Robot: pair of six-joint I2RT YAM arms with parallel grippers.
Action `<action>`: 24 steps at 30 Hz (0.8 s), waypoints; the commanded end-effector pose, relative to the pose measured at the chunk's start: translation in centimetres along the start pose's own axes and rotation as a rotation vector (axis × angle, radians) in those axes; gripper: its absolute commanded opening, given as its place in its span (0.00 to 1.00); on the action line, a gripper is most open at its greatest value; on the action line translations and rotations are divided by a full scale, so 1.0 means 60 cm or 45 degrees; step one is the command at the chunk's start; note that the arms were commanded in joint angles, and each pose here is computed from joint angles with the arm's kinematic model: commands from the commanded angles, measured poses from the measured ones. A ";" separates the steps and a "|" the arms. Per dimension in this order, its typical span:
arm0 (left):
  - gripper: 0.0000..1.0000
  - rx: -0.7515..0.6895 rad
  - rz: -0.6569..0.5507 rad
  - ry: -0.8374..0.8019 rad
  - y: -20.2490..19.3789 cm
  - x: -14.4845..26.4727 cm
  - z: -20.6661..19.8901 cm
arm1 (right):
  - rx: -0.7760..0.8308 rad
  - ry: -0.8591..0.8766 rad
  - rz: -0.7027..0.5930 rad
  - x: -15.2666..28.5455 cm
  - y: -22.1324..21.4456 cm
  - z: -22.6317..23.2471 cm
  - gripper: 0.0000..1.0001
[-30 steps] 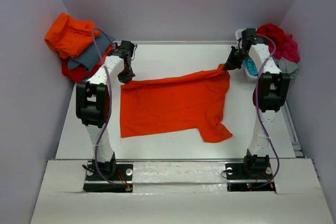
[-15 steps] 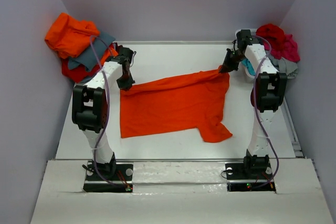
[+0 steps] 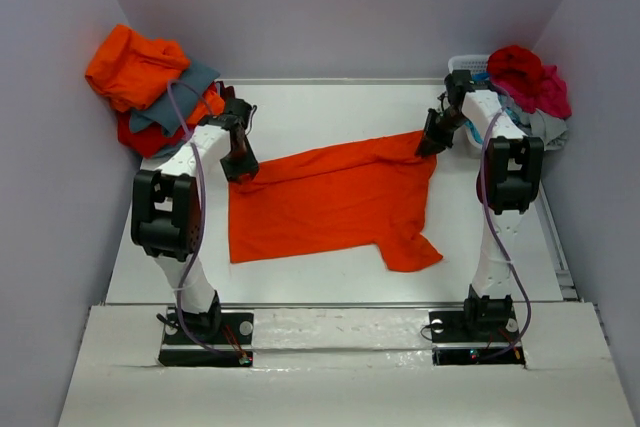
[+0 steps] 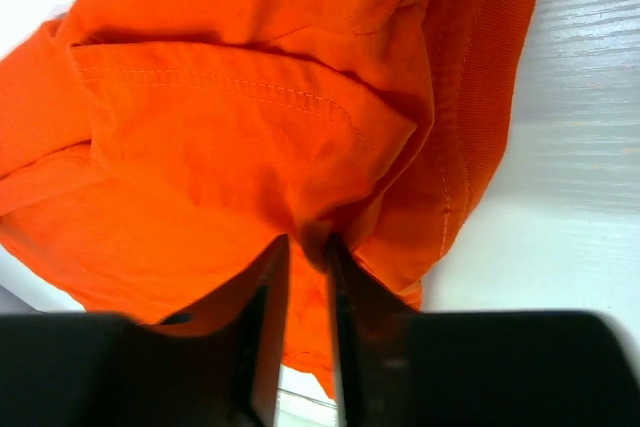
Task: Fold and stack the t-shirts
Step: Fold the tshirt
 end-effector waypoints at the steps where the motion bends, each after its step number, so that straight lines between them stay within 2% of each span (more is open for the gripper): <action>1: 0.55 0.007 -0.017 -0.068 -0.021 0.035 -0.008 | 0.031 -0.033 -0.009 0.018 -0.011 0.001 0.33; 3: 0.58 0.009 -0.018 -0.084 -0.030 0.039 -0.012 | 0.043 -0.033 -0.016 0.021 -0.014 0.008 0.39; 6: 0.59 0.006 -0.015 -0.097 -0.037 0.044 -0.016 | 0.047 -0.040 -0.036 0.029 -0.012 0.009 0.57; 8: 0.59 0.008 -0.017 -0.100 -0.036 0.047 -0.017 | 0.048 -0.040 -0.046 0.033 -0.011 0.010 0.63; 18: 0.59 0.001 -0.088 -0.081 0.003 0.056 -0.032 | 0.048 -0.009 -0.123 0.042 0.012 0.025 0.66; 21: 0.59 0.009 -0.113 -0.099 0.026 0.050 -0.047 | 0.041 0.021 -0.088 0.026 0.017 0.039 0.61; 24: 0.59 0.009 -0.134 -0.102 0.048 0.040 -0.060 | 0.062 0.050 -0.141 0.033 0.032 0.059 0.60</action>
Point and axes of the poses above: each gripper's point midway between its finger pads, its own x axis back along the fingers, its own z axis along the line the jaws close on, y = z × x, the point moved 3 cm from there along x, back along the fingers, and after that the axes turned 5 degrees about -x, right-handed, at the moved point
